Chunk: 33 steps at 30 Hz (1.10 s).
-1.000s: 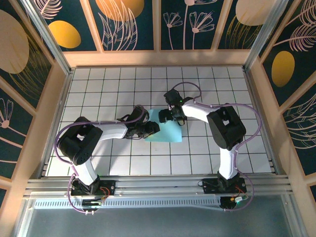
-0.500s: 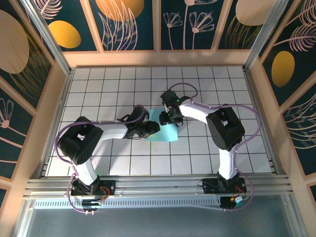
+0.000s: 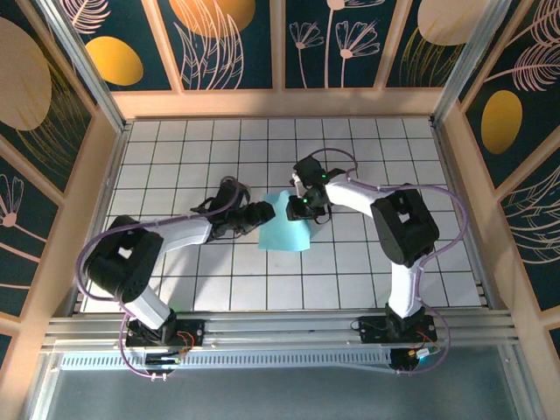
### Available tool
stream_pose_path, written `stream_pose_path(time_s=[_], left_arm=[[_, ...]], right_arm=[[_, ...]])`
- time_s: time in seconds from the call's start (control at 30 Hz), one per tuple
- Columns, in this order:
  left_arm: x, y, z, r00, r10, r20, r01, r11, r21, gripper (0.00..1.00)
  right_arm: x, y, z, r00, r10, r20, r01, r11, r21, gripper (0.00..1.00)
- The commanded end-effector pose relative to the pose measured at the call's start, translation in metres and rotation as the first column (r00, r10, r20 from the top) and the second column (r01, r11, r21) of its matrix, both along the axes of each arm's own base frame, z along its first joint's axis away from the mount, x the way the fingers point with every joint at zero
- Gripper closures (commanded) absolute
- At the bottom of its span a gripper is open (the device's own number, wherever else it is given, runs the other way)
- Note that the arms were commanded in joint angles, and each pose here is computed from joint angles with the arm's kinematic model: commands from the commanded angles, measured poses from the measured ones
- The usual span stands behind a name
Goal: Fold a paper plane with a square sheet of paper (fold left side to right side)
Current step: Pick up the square sheet of paper from the center of the table, then place a square sheet of paper at the center of the table.
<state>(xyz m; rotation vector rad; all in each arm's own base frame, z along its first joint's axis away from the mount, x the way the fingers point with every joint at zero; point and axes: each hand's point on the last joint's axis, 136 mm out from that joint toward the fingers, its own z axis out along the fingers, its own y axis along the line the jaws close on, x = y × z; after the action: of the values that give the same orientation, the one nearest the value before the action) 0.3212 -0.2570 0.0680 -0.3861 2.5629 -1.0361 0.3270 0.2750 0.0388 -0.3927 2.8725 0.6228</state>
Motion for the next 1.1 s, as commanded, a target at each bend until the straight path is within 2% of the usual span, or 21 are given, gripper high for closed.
stream_pose_path(time_s=[0.0, 0.2, 0.33, 0.5, 0.67, 0.87, 1.0, 1.07], left_arm=[[0.007, 0.022, 0.021, 0.996, 0.004, 0.094, -0.001, 0.999, -0.039, 0.37], [0.017, 0.057, 0.078, 0.942, 0.043, 0.333, 0.025, 0.98, -0.196, 0.24], [0.011, 0.053, 0.117, 0.87, -0.003, 0.494, 0.149, 0.955, -0.257, 0.15], [0.001, 0.036, 0.16, 0.76, -0.085, 0.644, 0.335, 0.901, -0.276, 0.12], [-0.001, 0.022, 0.188, 0.683, -0.152, 0.714, 0.461, 0.848, -0.262, 0.11], [-0.003, 0.011, 0.209, 0.605, -0.202, 0.77, 0.551, 0.804, -0.222, 0.1], [-0.007, 0.001, 0.22, 0.555, -0.238, 0.797, 0.602, 0.776, -0.187, 0.1], [-0.008, -0.006, 0.222, 0.538, -0.262, 0.801, 0.623, 0.764, -0.168, 0.1]], right_arm=[[0.001, 0.007, 0.041, 1.0, 0.019, 0.023, -0.023, 0.982, 0.189, 0.72], [0.01, -0.01, 0.097, 0.995, 0.018, 0.096, -0.056, 0.908, 0.415, 0.73], [0.009, -0.023, 0.144, 0.985, 0.027, 0.169, -0.117, 0.827, 0.549, 0.75], [-0.01, -0.026, 0.202, 0.953, 0.1, 0.287, -0.271, 0.709, 0.651, 0.79], [-0.037, -0.022, 0.254, 0.9, 0.175, 0.398, -0.42, 0.586, 0.693, 0.79], [-0.063, -0.014, 0.293, 0.86, 0.224, 0.459, -0.509, 0.46, 0.728, 0.79], [-0.078, -0.003, 0.309, 0.827, 0.26, 0.498, -0.562, 0.391, 0.729, 0.79], [-0.081, 0.001, 0.313, 0.82, 0.268, 0.507, -0.573, 0.378, 0.727, 0.79]])
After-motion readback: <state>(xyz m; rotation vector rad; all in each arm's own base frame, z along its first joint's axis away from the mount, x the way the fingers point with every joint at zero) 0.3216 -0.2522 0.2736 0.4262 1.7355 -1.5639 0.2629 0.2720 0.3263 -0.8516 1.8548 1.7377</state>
